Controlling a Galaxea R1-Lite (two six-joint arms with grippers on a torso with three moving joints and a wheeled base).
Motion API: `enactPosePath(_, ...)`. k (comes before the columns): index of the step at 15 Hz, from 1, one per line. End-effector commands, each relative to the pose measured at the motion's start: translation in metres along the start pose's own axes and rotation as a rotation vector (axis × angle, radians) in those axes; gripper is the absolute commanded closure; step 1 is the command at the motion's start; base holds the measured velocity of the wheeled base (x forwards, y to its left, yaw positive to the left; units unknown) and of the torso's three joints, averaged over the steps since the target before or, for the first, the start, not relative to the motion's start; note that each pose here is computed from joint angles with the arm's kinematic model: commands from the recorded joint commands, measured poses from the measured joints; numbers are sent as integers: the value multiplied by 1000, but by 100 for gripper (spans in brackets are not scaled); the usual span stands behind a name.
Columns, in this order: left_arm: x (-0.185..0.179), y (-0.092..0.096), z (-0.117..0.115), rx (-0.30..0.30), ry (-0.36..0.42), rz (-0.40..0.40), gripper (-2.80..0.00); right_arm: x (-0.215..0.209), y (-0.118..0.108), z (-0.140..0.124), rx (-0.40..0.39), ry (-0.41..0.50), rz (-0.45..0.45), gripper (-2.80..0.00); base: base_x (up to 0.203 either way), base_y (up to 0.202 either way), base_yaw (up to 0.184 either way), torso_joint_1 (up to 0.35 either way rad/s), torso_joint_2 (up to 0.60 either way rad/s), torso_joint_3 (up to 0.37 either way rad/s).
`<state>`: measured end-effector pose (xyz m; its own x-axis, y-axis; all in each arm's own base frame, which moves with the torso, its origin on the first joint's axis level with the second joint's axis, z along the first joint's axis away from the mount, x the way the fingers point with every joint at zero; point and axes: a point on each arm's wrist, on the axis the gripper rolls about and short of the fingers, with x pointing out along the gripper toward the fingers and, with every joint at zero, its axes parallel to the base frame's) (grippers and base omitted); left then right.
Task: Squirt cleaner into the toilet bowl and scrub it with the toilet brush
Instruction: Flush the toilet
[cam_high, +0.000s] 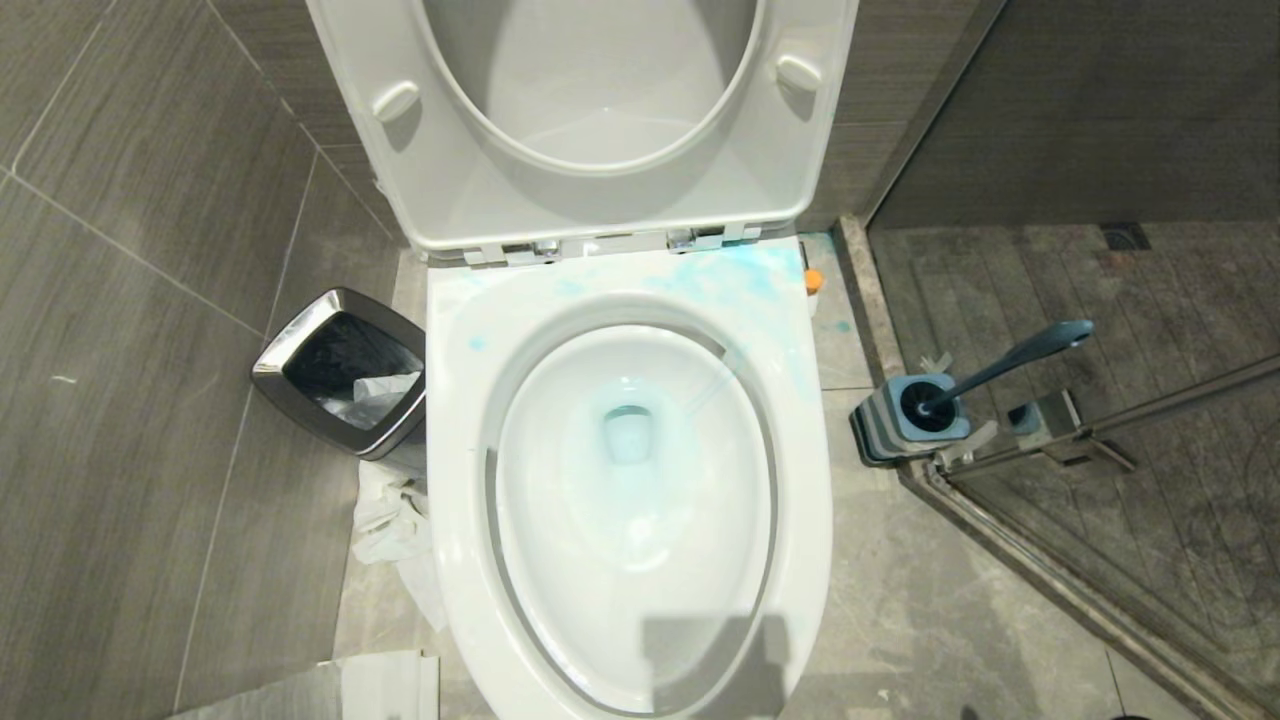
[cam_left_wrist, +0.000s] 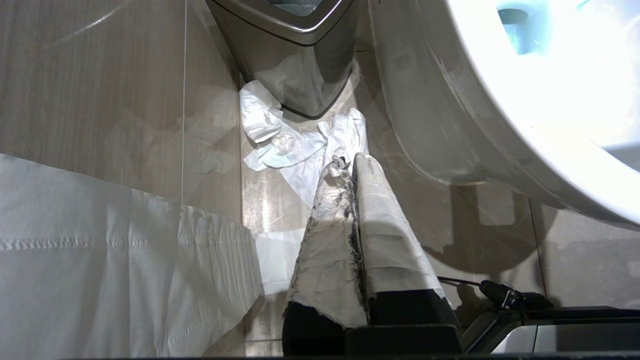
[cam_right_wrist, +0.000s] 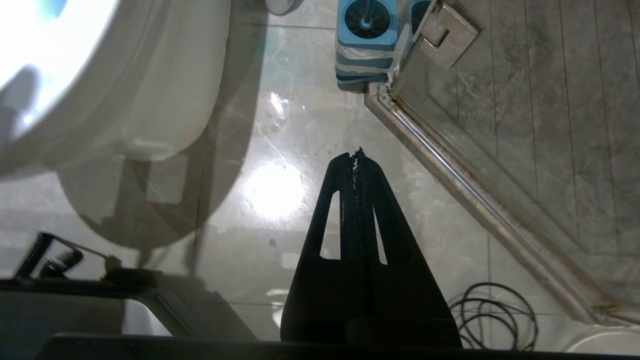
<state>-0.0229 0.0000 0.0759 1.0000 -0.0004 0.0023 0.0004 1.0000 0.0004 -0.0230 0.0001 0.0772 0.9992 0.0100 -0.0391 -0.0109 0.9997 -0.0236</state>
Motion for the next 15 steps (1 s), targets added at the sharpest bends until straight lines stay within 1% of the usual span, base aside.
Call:
enactPosePath(1,0,0,0,0,-1,-1,0,-1,0,-1,14,-16,-4,0,0,0,0,0,0,0)
enactPosePath(5,0,0,0,0,-1,2,0,-1,0,-1,15,-18,-3,0,0,0,0,0,0,0)
enactPosePath(7,0,0,0,33,1,-4,0,-1,0,-1,15,-18,-3,0,0,0,0,0,0,0)
enactPosePath(8,-1,0,3,67,-17,-11,0,-1,0,-1,15,-18,-3,0,0,0,0,0,0,0)
enactPosePath(9,-3,-1,13,96,-66,-25,0,-1,0,-1,15,-17,-3,0,0,0,0,0,0,0)
enactPosePath(11,-13,-3,39,169,-179,-116,0,-1,0,-1,15,-18,-4,0,0,0,0,0,0,0)
enactPosePath(13,-23,-5,61,268,-275,-177,0,-1,0,-1,15,-16,-3,0,0,0,0,0,0,0)
enactPosePath(14,-27,-6,71,302,-312,-228,0,-1,0,-1,15,-16,-3,0,0,0,0,0,0,0)
enactPosePath(15,-30,-7,79,321,-331,-256,0,-1,0,-1,15,-18,-3,0,0,0,0,0,0,0)
